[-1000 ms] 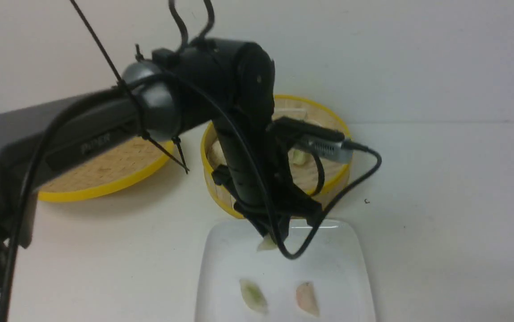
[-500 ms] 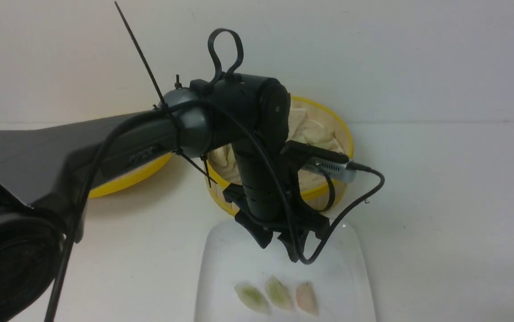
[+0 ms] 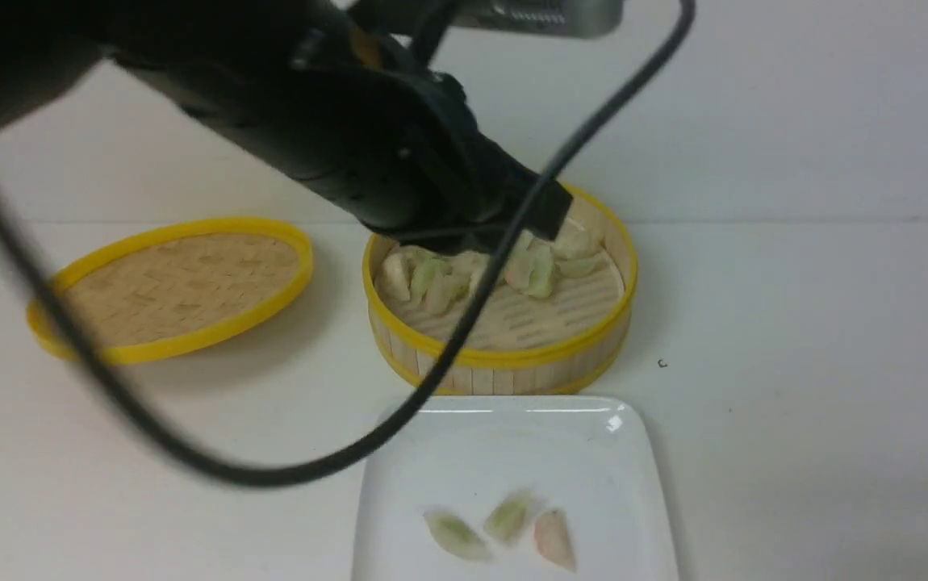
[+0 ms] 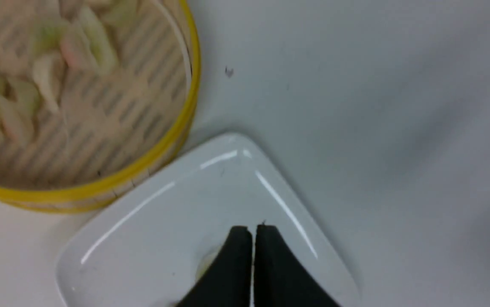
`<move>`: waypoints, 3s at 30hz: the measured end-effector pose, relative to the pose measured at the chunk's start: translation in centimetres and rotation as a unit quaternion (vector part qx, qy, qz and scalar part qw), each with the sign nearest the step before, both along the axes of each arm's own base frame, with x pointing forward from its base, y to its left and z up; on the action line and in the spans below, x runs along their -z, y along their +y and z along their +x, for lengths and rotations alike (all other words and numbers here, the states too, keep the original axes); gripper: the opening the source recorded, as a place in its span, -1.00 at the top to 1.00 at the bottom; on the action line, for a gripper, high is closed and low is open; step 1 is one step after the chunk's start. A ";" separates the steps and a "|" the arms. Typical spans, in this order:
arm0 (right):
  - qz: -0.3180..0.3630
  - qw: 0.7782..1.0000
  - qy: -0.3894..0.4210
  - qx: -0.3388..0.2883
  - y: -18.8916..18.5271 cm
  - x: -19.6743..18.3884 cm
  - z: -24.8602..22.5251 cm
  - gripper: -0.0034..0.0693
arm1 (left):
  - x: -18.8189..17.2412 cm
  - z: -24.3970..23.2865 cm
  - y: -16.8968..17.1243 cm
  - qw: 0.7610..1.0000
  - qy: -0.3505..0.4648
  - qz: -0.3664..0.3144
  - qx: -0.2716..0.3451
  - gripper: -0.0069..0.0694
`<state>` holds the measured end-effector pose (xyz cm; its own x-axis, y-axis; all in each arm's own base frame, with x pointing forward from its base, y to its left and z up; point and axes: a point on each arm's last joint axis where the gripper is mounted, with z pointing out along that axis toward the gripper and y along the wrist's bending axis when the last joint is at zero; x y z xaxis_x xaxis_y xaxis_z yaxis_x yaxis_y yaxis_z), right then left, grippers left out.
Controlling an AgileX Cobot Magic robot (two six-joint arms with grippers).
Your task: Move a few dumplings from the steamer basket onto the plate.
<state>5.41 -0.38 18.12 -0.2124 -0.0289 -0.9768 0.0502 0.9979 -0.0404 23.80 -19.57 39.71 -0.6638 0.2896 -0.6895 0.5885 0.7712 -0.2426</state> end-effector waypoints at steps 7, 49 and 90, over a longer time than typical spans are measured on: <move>0.000 1.000 0.000 0.000 0.0 0.0 0.0 0.95 | 0.8 -6.7 5.6 0.988 -0.126 -0.087 -0.034 0.84; 0.000 1.000 0.000 0.000 0.0 0.0 0.0 0.95 | 21.2 -18.2 18.7 0.903 -0.329 -0.004 -0.275 0.84; 0.000 1.000 0.000 0.000 0.0 0.0 0.0 0.95 | 22.7 -18.6 18.8 0.925 -0.269 0.036 -0.267 0.84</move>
<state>5.41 -0.38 18.12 -0.2124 -0.0289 -0.9768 0.0502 0.9979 -0.0404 5.21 -0.78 17.05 -0.2912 0.0780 -0.9535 0.1404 0.9894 0.0380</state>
